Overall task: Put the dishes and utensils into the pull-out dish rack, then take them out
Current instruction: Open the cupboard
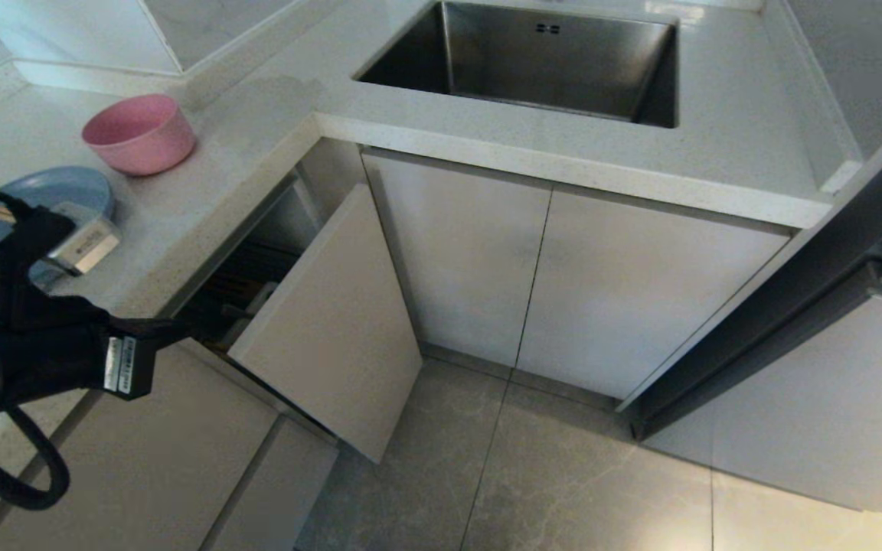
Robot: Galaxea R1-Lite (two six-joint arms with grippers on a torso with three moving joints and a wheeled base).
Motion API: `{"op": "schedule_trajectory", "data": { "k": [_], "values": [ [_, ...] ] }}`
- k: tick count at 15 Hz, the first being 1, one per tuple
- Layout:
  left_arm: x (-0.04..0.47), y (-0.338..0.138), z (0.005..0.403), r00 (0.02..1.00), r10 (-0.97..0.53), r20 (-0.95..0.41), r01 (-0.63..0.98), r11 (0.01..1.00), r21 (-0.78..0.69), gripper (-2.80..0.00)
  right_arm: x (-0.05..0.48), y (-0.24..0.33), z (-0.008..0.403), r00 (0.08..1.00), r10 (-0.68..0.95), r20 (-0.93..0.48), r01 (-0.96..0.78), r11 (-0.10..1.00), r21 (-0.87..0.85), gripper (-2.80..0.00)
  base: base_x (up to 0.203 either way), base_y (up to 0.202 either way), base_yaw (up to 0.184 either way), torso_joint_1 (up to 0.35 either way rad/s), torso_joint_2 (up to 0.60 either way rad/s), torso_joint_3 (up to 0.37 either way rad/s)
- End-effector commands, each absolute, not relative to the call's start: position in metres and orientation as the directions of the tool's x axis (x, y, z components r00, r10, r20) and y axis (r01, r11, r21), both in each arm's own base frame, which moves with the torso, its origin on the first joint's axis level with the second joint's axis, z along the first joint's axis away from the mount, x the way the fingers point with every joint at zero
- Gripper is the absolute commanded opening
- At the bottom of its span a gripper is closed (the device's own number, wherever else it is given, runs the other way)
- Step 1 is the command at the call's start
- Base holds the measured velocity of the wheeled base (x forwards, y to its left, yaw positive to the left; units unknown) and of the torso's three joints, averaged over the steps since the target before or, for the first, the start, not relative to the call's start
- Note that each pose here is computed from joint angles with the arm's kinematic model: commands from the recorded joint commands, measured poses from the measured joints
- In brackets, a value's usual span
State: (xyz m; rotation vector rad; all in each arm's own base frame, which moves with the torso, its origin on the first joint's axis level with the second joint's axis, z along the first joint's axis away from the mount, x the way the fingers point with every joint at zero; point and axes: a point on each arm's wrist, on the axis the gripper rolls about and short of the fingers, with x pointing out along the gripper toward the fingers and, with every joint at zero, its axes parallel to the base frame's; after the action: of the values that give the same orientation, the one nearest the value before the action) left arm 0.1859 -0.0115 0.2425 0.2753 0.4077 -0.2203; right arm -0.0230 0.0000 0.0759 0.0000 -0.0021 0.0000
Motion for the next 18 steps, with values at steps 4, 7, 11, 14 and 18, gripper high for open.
{"op": "schedule_trajectory", "data": {
  "k": [4,7,11,14,18],
  "values": [
    [0.192,-0.012,0.238,0.886,-0.158,-0.436,0.273,0.938,0.215,-2.80,-0.023,0.000,0.076,1.000,0.000,0.002,0.000,1.000,0.000,-2.80,0.000,0.000,0.000,0.000,0.00,0.000],
    [0.195,-0.014,0.236,0.878,-0.175,-0.445,0.290,0.935,0.205,0.00,-0.023,0.000,0.076,1.000,0.000,0.002,0.000,1.000,0.000,-2.80,0.000,0.000,0.000,0.000,0.00,0.000],
    [0.200,-0.016,0.231,0.865,-0.185,-0.466,0.305,0.932,0.196,0.00,-0.023,0.000,0.076,1.000,0.000,0.002,0.000,1.000,0.000,-2.80,0.000,0.000,0.000,0.000,0.00,0.000],
    [0.206,-0.019,0.227,0.849,-0.209,-0.485,0.318,0.935,0.154,0.00,-0.023,0.000,0.076,1.000,0.000,0.002,0.000,1.000,0.000,-2.80,0.000,0.000,0.000,0.000,0.00,0.000],
    [0.212,-0.021,0.221,0.825,-0.255,-0.505,0.354,0.929,0.110,0.00,-0.023,0.000,0.076,1.000,0.000,0.002,0.000,1.000,0.000,-2.80,0.000,0.000,0.000,0.000,0.00,0.000]
  ]
}}
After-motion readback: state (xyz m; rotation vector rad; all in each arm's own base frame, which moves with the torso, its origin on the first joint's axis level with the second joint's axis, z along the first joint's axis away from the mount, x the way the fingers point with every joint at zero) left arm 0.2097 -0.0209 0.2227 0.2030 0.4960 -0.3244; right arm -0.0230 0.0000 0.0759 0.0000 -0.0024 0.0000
